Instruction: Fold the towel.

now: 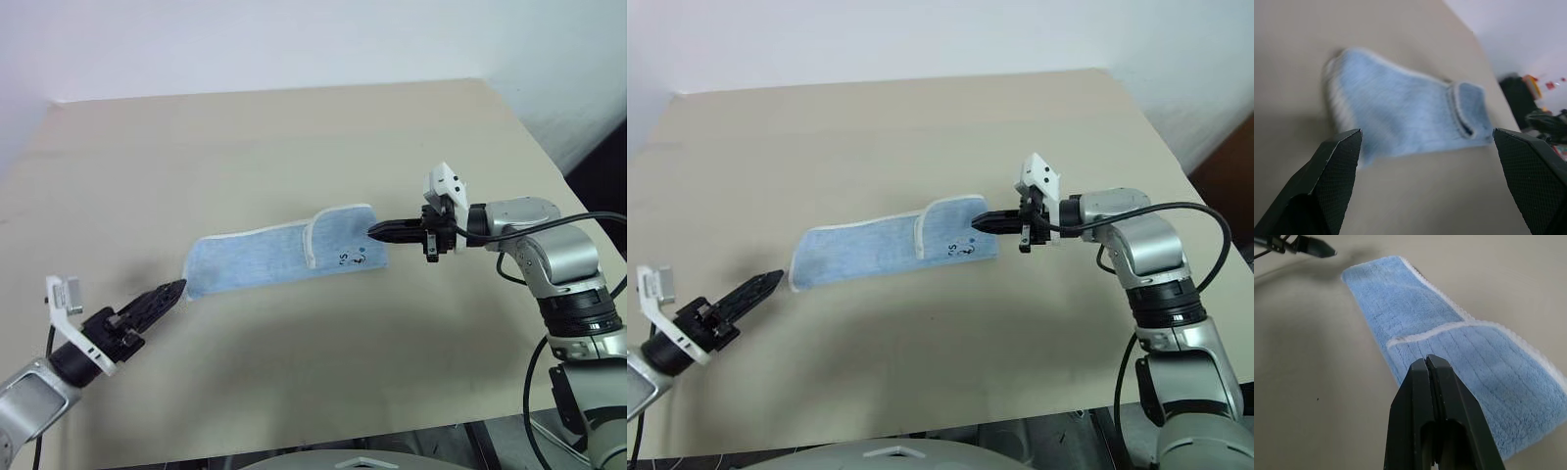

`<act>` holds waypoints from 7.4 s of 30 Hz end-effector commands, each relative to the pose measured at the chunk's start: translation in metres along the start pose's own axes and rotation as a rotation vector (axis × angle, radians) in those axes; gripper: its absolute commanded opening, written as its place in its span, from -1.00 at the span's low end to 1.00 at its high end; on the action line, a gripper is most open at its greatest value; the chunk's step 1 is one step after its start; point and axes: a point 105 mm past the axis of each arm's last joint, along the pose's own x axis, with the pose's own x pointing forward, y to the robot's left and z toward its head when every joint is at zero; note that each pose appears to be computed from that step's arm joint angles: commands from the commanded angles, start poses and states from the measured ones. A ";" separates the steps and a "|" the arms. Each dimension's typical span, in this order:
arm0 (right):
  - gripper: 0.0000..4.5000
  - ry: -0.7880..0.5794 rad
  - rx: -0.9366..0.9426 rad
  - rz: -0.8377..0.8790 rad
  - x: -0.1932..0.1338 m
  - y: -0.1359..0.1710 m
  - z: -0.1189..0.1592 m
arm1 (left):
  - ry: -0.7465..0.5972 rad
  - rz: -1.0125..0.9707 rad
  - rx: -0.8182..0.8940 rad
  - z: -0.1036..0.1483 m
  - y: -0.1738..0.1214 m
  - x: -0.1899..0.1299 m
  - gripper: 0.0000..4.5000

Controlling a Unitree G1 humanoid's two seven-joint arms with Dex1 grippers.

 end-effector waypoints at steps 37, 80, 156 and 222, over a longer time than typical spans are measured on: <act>-1.00 -0.074 -0.035 0.000 0.014 0.008 0.020 | 0.022 0.077 -0.082 -0.018 0.027 0.021 0.99; -1.00 -0.108 -0.010 0.009 0.017 0.013 0.029 | 0.135 0.045 -0.050 -0.035 0.018 0.068 -0.98; -1.00 0.062 -0.018 -0.157 -0.050 0.013 -0.022 | 0.512 -0.807 0.304 -0.100 -0.185 0.239 -0.28; -1.00 0.077 0.002 -0.152 -0.053 0.012 -0.024 | 0.351 -0.840 0.264 -0.072 -0.191 0.236 0.97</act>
